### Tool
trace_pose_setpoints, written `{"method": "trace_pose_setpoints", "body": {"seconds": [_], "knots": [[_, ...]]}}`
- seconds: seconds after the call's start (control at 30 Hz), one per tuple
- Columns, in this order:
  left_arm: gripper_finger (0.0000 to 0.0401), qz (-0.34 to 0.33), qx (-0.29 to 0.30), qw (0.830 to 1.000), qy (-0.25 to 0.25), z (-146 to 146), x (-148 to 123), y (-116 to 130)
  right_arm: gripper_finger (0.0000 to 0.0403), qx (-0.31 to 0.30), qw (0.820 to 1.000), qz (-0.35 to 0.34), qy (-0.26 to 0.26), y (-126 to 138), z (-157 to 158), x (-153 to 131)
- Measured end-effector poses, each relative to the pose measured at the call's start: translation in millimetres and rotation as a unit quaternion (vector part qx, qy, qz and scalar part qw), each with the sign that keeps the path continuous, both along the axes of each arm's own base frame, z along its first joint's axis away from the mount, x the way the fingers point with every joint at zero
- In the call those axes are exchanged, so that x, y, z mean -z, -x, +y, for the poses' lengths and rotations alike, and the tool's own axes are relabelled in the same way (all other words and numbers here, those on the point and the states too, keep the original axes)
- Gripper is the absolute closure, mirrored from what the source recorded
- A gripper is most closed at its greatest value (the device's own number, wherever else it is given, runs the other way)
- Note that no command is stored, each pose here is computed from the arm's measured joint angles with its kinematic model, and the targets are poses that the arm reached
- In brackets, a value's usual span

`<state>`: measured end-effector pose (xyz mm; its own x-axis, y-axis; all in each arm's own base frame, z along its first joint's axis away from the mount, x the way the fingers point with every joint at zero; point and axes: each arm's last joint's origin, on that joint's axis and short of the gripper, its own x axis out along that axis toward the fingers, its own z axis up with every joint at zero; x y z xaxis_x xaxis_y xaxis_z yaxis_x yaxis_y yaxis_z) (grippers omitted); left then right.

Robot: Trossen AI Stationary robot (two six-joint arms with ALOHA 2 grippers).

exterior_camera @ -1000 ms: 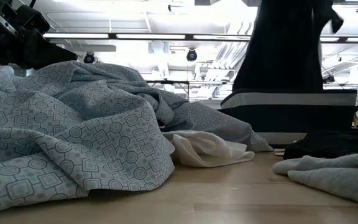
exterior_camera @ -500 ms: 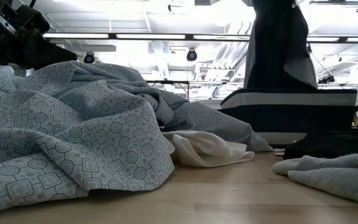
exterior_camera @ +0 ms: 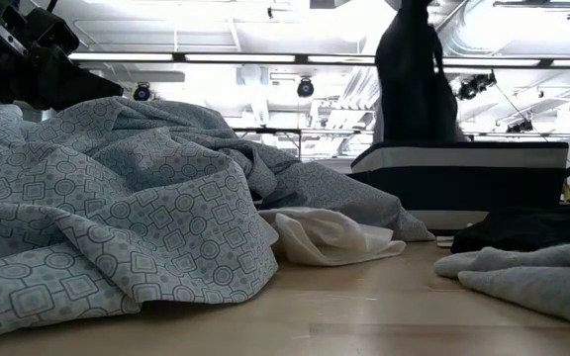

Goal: Pick & Place Cloths
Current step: Put the blue dress into the blue bin

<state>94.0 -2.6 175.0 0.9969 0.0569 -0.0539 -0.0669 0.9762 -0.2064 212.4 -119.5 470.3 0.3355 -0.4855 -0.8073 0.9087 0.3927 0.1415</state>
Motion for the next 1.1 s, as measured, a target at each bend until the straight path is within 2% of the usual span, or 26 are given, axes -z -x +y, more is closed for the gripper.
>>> {"method": "trace_pose_setpoints", "body": {"seconds": [0.2,0.5,0.87,1.1], "knots": [[0.0401,0.0,0.0,1.0,0.0,0,0,0,0.0395,0.035,0.994,0.07,-0.079,-9,-14,51],[0.0401,0.0,0.0,1.0,0.0,0,0,0,0.0395,0.091,0.97,0.181,-0.138,-3,-33,116],[0.0401,0.0,0.0,1.0,0.0,0,0,0,0.0393,0.132,0.934,0.265,-0.198,25,-52,167],[0.0401,0.0,0.0,1.0,0.0,0,0,0,0.0395,0.125,0.927,0.268,-0.23,37,-64,194]]}}
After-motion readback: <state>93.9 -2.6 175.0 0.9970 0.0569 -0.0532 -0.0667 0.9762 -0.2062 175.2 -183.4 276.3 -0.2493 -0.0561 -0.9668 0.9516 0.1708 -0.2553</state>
